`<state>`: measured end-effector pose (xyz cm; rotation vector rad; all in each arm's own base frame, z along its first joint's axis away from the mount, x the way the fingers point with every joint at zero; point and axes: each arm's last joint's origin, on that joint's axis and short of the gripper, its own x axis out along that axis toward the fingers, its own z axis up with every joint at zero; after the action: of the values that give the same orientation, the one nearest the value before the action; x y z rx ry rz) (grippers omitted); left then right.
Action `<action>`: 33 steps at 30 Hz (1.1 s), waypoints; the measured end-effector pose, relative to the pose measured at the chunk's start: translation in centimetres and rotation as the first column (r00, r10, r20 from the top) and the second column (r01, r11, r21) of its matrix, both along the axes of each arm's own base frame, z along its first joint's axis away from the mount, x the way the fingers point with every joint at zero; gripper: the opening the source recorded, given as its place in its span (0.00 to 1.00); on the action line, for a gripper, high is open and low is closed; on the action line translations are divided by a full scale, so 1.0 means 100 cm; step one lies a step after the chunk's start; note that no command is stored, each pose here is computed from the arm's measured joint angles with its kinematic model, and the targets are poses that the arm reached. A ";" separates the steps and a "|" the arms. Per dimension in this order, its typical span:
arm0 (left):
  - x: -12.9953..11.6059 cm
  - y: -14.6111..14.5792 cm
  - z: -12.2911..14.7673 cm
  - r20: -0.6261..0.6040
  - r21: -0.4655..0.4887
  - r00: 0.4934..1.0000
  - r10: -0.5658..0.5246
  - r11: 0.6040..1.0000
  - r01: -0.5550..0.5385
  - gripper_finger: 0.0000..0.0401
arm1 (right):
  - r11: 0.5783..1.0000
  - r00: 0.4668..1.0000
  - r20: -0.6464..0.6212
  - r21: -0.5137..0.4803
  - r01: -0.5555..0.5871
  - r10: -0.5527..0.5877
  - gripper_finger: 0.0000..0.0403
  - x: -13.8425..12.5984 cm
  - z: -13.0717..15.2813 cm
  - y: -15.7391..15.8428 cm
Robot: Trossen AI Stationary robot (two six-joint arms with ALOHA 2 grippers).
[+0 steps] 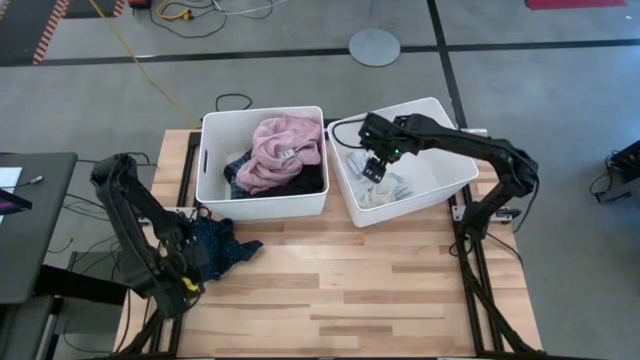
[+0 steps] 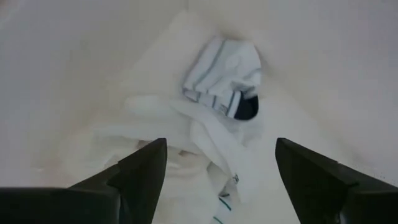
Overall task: Sort clothes
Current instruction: Put the blue cloth into the left laundry bin
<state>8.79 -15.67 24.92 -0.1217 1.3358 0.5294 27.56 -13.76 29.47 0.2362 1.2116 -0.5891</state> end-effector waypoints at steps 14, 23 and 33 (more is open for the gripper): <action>0.010 0.003 -0.063 0.103 -0.136 0.993 -0.051 0.989 0.065 0.56 | 0.989 0.954 0.297 -0.150 0.003 0.042 0.78 -0.033 0.068 0.035; 0.014 0.014 -0.082 0.128 -0.081 0.988 -0.082 0.992 0.093 0.45 | 0.982 0.904 0.406 -0.175 -0.066 0.133 0.78 -0.041 0.088 0.068; 0.033 0.002 -0.080 0.253 -0.134 0.928 -0.273 0.940 0.313 0.05 | 0.971 0.886 0.417 -0.205 -0.124 0.201 0.78 -0.029 0.087 0.092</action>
<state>12.11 -15.48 16.87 -0.1180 1.1436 0.1376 24.71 -4.61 38.19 0.1078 0.7305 -0.4589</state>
